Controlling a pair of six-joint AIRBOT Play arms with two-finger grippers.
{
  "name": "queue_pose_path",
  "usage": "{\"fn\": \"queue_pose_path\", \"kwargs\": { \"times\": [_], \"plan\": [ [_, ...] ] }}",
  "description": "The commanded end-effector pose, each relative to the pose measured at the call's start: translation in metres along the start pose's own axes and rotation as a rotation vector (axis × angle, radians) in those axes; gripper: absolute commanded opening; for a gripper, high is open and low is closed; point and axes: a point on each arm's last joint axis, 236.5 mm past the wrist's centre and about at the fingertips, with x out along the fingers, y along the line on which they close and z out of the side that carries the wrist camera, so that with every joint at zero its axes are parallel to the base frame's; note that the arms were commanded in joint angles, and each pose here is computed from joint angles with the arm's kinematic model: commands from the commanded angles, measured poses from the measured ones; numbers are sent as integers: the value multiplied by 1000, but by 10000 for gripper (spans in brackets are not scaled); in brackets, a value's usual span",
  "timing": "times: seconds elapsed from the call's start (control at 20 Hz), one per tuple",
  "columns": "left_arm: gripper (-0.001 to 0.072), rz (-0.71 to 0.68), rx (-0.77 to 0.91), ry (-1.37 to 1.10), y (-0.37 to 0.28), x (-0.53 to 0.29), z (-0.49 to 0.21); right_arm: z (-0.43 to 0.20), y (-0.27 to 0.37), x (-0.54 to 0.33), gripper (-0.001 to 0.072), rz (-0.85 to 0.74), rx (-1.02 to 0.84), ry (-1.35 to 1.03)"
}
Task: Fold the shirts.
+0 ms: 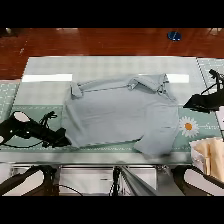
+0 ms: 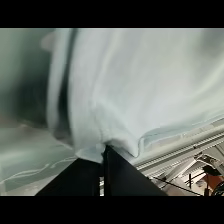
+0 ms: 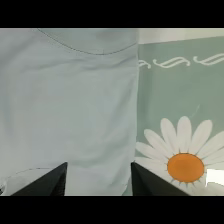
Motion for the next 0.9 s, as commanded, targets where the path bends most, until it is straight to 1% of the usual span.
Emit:
{"fn": "queue_pose_path", "kwargs": {
  "times": [0.0, 0.05, 0.15, 0.2, 0.3, 0.5, 0.65, 0.7, 0.85],
  "plan": [
    [25, 38, 85, -118, 1, 0, 28, -3, 5, -13, 486, -8, 0, -22],
    [25, 35, 93, -115, 0, -2, 26, -4, 5, -20, 488, -24, -6, -38],
    [24, 34, 127, -138, -4, -8, 25, -9, -13, -31, 547, -121, 4, -49],
    [24, 36, 148, -163, -7, -13, 27, -12, -21, -34, 547, -141, 38, -46],
    [24, 39, 174, -207, -12, -22, 29, -21, -22, -23, 567, -73, 102, -39],
    [24, 43, 209, -236, -16, -28, 30, -62, -23, 16, 565, 40, 184, 48],
    [24, 41, 209, -229, -16, -27, 28, -93, -20, 40, 554, 67, 201, 128],
    [25, 41, 210, -230, -16, -27, 28, -97, -20, 47, 529, 73, 210, 133],
    [25, 41, 217, -229, -16, -27, 28, -97, -13, 65, 529, 114, 260, 91]
  ]
}}
